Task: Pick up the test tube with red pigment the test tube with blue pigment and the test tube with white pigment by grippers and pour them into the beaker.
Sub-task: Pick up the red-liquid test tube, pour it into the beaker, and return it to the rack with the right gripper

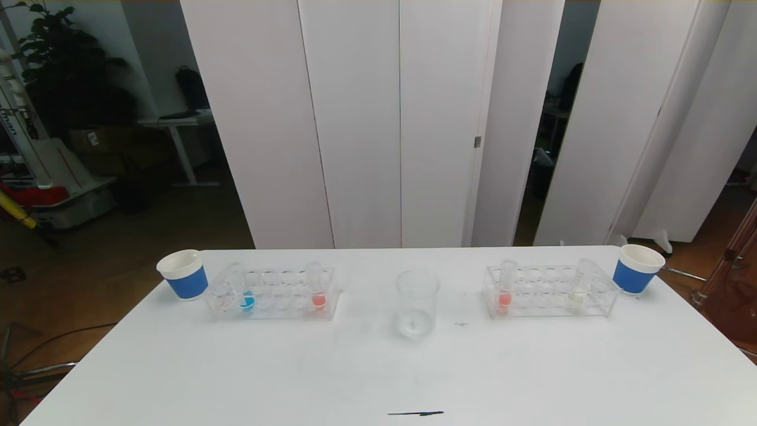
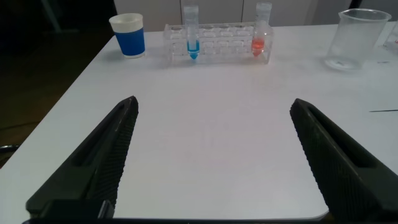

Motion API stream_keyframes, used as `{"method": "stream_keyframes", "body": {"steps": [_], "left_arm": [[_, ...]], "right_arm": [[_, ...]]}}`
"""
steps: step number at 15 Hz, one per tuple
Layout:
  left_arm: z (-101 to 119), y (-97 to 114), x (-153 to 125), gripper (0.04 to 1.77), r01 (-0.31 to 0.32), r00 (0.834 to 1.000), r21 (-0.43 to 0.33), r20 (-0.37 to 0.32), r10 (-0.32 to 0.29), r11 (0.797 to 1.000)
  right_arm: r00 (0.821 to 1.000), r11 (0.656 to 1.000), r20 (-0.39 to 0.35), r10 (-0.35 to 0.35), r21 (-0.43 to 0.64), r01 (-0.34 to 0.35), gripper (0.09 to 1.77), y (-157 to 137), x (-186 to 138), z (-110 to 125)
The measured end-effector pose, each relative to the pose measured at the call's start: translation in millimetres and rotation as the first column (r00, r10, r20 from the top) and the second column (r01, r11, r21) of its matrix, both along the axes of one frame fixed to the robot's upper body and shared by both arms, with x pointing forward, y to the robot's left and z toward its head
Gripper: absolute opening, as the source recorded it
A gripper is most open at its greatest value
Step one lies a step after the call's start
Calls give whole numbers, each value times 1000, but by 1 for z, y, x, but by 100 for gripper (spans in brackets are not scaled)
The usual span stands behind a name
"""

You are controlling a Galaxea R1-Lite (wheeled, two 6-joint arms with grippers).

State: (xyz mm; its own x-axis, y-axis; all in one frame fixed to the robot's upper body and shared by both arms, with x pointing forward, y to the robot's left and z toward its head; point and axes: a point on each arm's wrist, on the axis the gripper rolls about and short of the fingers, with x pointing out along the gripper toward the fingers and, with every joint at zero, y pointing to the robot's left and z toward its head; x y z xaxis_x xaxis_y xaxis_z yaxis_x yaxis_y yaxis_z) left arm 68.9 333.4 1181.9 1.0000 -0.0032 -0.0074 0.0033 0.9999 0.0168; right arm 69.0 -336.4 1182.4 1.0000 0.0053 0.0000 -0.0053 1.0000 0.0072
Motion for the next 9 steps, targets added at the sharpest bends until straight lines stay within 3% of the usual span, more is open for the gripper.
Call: {"method": "stream_keyframes", "body": {"steps": [9], "left_arm": [[0, 0, 0, 175, 0, 1000, 0, 0, 0, 1000]], "right_arm": [[1000, 1000, -3, -1, -1, 1, 175, 0, 0, 0]]}}
